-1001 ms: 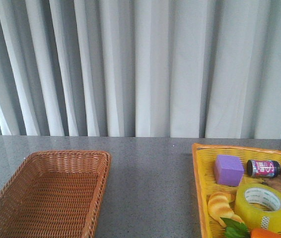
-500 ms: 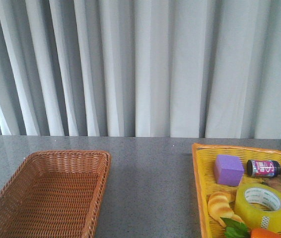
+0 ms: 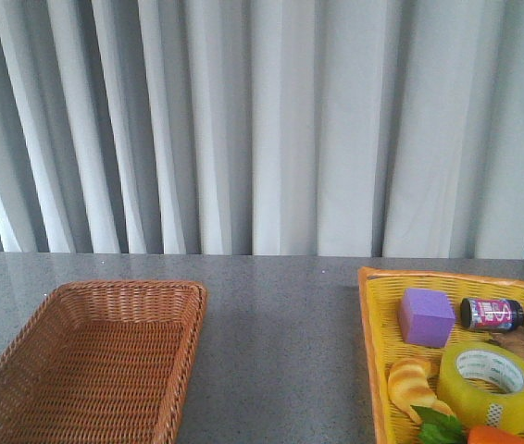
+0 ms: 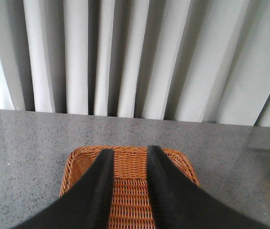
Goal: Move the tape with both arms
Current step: 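Lower the right gripper onto the yellow tape roll in the yellow basket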
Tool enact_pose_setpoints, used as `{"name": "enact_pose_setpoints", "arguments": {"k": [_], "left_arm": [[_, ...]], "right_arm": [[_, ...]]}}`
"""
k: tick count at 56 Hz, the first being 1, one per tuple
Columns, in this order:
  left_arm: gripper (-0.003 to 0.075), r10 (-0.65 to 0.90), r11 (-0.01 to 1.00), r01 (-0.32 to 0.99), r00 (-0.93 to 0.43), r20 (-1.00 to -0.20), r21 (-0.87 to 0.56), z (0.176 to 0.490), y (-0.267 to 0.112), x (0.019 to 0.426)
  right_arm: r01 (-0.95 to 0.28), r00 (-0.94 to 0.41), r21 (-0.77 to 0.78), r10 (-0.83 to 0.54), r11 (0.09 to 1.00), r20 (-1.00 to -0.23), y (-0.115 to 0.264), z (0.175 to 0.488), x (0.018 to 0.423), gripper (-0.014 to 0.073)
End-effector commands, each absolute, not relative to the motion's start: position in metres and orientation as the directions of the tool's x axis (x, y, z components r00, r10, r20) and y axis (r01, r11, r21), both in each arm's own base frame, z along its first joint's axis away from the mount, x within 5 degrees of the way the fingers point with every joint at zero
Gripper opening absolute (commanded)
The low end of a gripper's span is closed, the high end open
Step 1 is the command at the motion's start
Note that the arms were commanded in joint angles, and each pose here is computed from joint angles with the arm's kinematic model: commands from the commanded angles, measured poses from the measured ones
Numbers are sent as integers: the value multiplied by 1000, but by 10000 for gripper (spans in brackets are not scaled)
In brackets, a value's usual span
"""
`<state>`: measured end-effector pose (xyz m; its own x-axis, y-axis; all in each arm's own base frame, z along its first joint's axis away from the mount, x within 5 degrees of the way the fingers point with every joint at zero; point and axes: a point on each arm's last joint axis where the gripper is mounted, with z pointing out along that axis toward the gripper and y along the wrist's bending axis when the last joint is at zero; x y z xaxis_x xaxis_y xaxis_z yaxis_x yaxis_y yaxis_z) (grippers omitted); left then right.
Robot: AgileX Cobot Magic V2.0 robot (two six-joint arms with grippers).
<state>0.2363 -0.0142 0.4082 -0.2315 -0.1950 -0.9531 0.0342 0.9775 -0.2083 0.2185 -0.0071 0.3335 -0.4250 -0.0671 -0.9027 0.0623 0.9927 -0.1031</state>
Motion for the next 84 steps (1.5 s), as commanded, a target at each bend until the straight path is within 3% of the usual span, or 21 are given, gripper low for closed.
{"name": "enact_pose_setpoints", "arguments": {"k": [1,6,12,22,39,50,62,84], "left_arm": [[370,-219,972,54,-119,-968,-227,427,-15,237],[473,-220,972,55,-108,-969,-227,427,-15,238],[521,-222,972,57,-88,-971,-227,429,-15,238],[523,-223,972,58,-76,-972,-227,430,-14,239],[523,-222,972,57,-82,-971,-227,430,-14,239],[523,-218,973,53,-125,-968,-226,426,-15,238],[523,-218,973,54,-119,-969,-226,426,-15,238],[523,-220,972,55,-109,-969,-227,427,-15,239]], "right_arm": [[39,-326,-127,-108,991,-939,-5,352,222,452],[39,-342,-115,-95,993,-935,-4,347,229,540],[29,-349,-101,-85,994,-933,-3,341,240,576],[119,-435,-34,21,992,-900,-8,354,267,576],[217,-606,-145,17,965,-796,-20,370,341,566],[240,-693,-140,69,961,-717,-26,336,382,544],[236,-787,-103,128,966,-604,-47,293,397,540],[183,-819,-139,73,973,-569,-51,276,405,510]]}}
